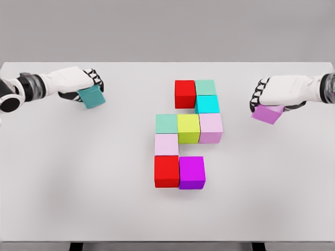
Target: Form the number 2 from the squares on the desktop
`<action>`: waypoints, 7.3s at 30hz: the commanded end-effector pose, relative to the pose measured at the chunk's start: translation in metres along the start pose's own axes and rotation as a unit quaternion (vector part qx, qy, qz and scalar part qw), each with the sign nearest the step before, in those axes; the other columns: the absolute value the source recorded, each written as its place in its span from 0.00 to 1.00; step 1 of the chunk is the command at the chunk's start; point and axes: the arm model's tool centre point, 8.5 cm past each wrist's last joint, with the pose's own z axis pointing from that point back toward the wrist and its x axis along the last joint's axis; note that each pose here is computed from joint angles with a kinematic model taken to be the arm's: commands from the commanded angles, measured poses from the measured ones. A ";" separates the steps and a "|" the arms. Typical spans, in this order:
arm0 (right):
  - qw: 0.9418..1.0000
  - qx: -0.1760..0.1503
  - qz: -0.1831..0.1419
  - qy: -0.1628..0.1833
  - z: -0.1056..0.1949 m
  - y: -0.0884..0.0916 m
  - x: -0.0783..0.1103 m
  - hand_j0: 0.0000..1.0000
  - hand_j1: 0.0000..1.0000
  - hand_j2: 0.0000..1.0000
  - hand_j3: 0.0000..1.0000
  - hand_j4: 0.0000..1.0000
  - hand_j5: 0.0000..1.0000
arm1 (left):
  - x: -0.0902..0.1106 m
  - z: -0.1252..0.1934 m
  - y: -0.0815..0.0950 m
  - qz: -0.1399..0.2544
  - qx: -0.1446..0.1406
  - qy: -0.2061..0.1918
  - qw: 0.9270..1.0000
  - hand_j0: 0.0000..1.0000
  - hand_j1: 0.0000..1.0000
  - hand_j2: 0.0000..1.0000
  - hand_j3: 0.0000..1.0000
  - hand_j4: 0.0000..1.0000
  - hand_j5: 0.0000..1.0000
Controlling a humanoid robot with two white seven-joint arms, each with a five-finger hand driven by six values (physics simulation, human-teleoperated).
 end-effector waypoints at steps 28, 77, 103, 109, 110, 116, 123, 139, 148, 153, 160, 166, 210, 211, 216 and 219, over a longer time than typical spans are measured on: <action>0.982 -0.044 -0.100 -0.156 -0.015 0.017 0.083 0.53 0.53 0.53 0.53 0.53 0.53 | 0.100 -0.090 0.065 -0.065 0.046 -0.095 0.992 0.35 0.35 0.35 0.35 0.35 0.35; 0.986 -0.045 -0.154 -0.042 0.031 0.044 0.014 1.00 1.00 1.00 1.00 1.00 1.00 | 0.027 -0.048 0.060 -0.029 0.048 -0.018 0.998 0.70 0.70 0.70 0.70 0.70 0.70; 0.982 0.000 -0.134 -0.132 -0.023 0.049 0.068 1.00 1.00 1.00 1.00 1.00 1.00 | 0.060 -0.056 0.012 0.222 0.049 0.037 0.973 0.51 0.51 0.51 0.51 0.51 0.51; 0.982 -0.002 -0.131 -0.135 -0.023 0.047 0.070 1.00 1.00 1.00 1.00 1.00 1.00 | 0.063 -0.058 0.006 0.230 0.047 0.034 0.972 0.51 0.51 0.51 0.51 0.51 0.51; 0.982 -0.003 -0.129 -0.137 -0.023 0.046 0.072 1.00 1.00 1.00 1.00 1.00 1.00 | 0.064 -0.059 0.006 0.230 0.046 0.033 0.971 0.51 0.51 0.51 0.51 0.51 0.51; 0.982 0.000 -0.128 -0.142 -0.024 0.047 0.075 1.00 1.00 1.00 1.00 1.00 1.00 | 0.070 -0.063 0.003 0.228 0.041 0.027 0.972 0.51 0.51 0.51 0.51 0.51 0.51; 0.984 0.006 -0.132 -0.120 -0.021 0.053 0.061 1.00 1.00 1.00 1.00 1.00 1.00 | 0.079 -0.071 0.007 0.230 0.044 0.017 0.972 0.51 0.51 0.51 0.51 0.51 0.51; 0.987 0.090 -0.126 -0.034 0.047 0.064 0.002 0.21 0.21 0.21 0.21 0.21 0.21 | 0.088 -0.079 0.009 0.236 0.044 0.007 0.971 0.51 0.51 0.51 0.51 0.51 0.51; 0.974 0.159 -0.092 -0.133 0.021 0.079 0.061 0.14 0.14 0.14 0.14 0.14 0.14 | 0.083 -0.085 0.002 0.250 0.039 0.019 0.967 0.51 0.51 0.51 0.51 0.51 0.51; 0.969 0.153 -0.079 -0.175 0.001 0.072 0.085 0.12 0.12 0.12 0.12 0.12 0.12 | 0.088 -0.093 0.002 0.257 0.036 0.017 0.966 0.51 0.51 0.51 0.51 0.51 0.51; 0.972 0.135 -0.059 -0.185 -0.011 0.052 0.086 0.11 0.11 0.11 0.11 0.11 0.11 | 0.090 -0.098 0.005 0.255 0.036 0.016 0.966 0.51 0.51 0.51 0.51 0.51 0.51; 0.970 0.132 -0.049 -0.197 -0.022 0.045 0.091 0.11 0.11 0.11 0.11 0.11 0.11 | 0.092 -0.100 0.009 0.251 0.038 0.014 0.967 0.51 0.51 0.51 0.51 0.51 0.51; 0.974 0.124 -0.034 -0.187 -0.039 0.028 0.080 0.11 0.11 0.11 0.11 0.11 0.11 | 0.054 0.084 0.012 0.108 0.090 -0.131 0.981 1.00 1.00 1.00 1.00 1.00 1.00; 0.974 0.124 -0.033 -0.187 -0.040 0.028 0.080 0.11 0.11 0.11 0.11 0.11 0.11 | 0.052 0.085 0.006 0.114 0.087 -0.127 0.981 1.00 1.00 1.00 1.00 1.00 1.00; 0.975 0.120 -0.030 -0.187 -0.040 0.024 0.080 0.11 0.11 0.11 0.11 0.11 0.11 | 0.045 0.088 0.002 0.116 0.082 -0.116 0.983 1.00 1.00 1.00 1.00 1.00 1.00; 0.974 0.118 -0.028 -0.190 -0.041 0.022 0.081 0.11 0.11 0.11 0.11 0.11 0.11 | 0.043 0.087 0.001 0.119 0.081 -0.113 0.983 1.00 1.00 1.00 1.00 1.00 1.00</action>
